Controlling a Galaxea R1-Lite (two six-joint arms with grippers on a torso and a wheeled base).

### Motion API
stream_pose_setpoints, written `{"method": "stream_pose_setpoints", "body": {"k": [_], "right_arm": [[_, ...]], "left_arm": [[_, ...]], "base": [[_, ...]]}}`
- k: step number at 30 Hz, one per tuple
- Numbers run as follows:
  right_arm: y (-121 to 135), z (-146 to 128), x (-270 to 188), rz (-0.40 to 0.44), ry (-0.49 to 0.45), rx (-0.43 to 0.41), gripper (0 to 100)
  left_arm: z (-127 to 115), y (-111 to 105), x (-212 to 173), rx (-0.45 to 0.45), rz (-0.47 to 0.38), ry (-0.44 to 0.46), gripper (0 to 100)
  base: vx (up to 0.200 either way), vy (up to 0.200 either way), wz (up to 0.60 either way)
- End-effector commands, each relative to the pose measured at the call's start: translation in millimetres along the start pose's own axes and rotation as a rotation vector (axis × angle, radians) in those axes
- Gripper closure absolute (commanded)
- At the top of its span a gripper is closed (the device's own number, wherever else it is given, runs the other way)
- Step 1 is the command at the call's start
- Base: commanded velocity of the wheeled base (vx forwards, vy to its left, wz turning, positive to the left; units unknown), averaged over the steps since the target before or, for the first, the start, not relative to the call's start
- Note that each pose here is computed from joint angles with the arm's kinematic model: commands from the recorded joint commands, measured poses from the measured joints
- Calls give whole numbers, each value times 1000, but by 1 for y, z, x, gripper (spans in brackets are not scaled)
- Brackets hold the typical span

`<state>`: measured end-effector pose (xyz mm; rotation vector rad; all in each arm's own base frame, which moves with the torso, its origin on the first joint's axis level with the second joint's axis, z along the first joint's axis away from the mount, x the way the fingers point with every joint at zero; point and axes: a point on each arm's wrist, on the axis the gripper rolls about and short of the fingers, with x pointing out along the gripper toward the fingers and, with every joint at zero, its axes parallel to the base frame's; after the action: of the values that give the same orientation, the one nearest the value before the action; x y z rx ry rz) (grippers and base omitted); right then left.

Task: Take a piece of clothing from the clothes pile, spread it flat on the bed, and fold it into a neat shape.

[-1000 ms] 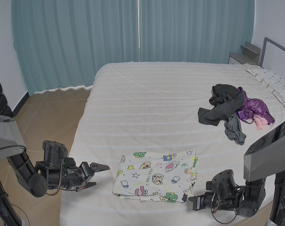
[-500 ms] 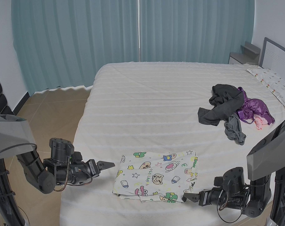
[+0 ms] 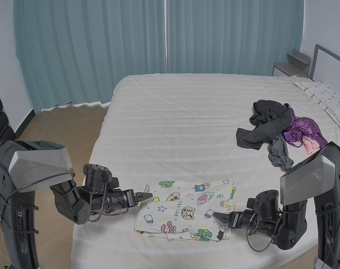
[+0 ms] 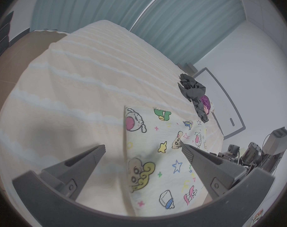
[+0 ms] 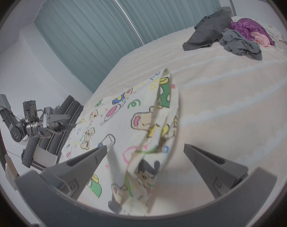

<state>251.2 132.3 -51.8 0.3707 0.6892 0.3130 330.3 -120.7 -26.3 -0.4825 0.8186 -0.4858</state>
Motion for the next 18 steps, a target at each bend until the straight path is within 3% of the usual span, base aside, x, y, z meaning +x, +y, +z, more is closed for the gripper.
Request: {"method": "stream_pose_setpoints", "body": {"k": [1,18], "right_arm": [[-2,-2,15,10,-16,0,0],[13,-1,35,111,-29,-7,0]], "left_arm": [[-8,-1,20,18,-11,29,0],[-20,-23,34,65,-60,63,0]], "base": [[0,0,0],[0,0,0]]}}
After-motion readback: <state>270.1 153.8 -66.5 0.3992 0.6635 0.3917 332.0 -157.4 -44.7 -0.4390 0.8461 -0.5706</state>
